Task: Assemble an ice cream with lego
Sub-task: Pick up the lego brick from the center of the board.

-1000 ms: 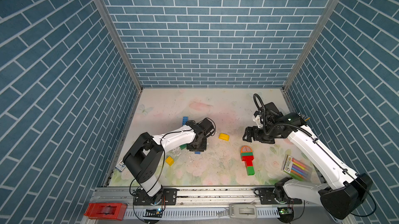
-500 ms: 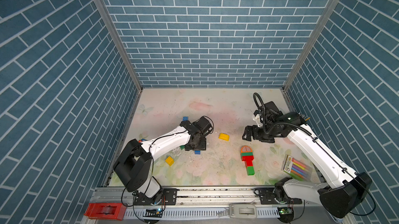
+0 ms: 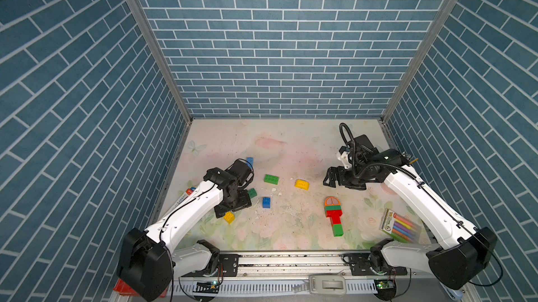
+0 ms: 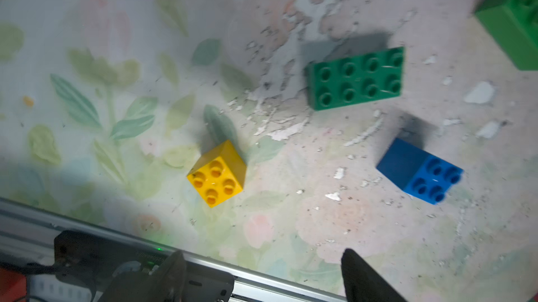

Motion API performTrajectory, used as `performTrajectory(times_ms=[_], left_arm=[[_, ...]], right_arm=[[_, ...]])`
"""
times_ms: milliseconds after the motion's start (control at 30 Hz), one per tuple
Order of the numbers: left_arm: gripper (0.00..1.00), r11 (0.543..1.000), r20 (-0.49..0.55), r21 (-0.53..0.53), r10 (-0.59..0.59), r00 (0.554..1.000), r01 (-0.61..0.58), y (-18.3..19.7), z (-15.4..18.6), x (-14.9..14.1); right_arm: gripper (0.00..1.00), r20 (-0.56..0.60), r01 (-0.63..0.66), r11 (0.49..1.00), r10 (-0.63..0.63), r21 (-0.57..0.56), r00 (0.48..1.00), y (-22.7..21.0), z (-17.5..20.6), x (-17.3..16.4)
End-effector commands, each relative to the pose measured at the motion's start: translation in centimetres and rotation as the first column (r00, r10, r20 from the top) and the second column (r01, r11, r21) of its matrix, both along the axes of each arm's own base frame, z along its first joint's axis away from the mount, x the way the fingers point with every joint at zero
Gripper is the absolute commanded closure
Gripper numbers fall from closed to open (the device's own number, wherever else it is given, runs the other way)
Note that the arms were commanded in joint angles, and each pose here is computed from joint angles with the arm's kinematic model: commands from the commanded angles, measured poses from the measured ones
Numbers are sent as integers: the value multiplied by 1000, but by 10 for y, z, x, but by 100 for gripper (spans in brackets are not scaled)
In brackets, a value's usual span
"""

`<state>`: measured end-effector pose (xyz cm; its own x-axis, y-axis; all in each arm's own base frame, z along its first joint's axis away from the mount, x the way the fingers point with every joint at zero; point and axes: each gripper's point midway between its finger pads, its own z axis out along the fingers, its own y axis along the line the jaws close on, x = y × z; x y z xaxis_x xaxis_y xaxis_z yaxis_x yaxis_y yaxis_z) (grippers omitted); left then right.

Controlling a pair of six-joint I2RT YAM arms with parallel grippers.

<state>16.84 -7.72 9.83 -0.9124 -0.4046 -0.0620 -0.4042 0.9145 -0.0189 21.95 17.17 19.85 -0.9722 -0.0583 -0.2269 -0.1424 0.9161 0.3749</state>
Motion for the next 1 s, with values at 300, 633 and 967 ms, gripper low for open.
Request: performTrajectory(times_ms=[300,633,967], left_arm=[[25,960,-41,-98,259,965,-262,14,-37,-6],[35,958,-17,-27,284,959,-284,33,-58,-5],[47,952,43,-56,302,952,-300,31,-58,8]], right_arm=[[3,8,-14,999,14,39,1000,8,5,5],[3,13,-14,999,14,36,1000,8,7,5],[3,13,-12,999,12,31,1000,8,7,8]])
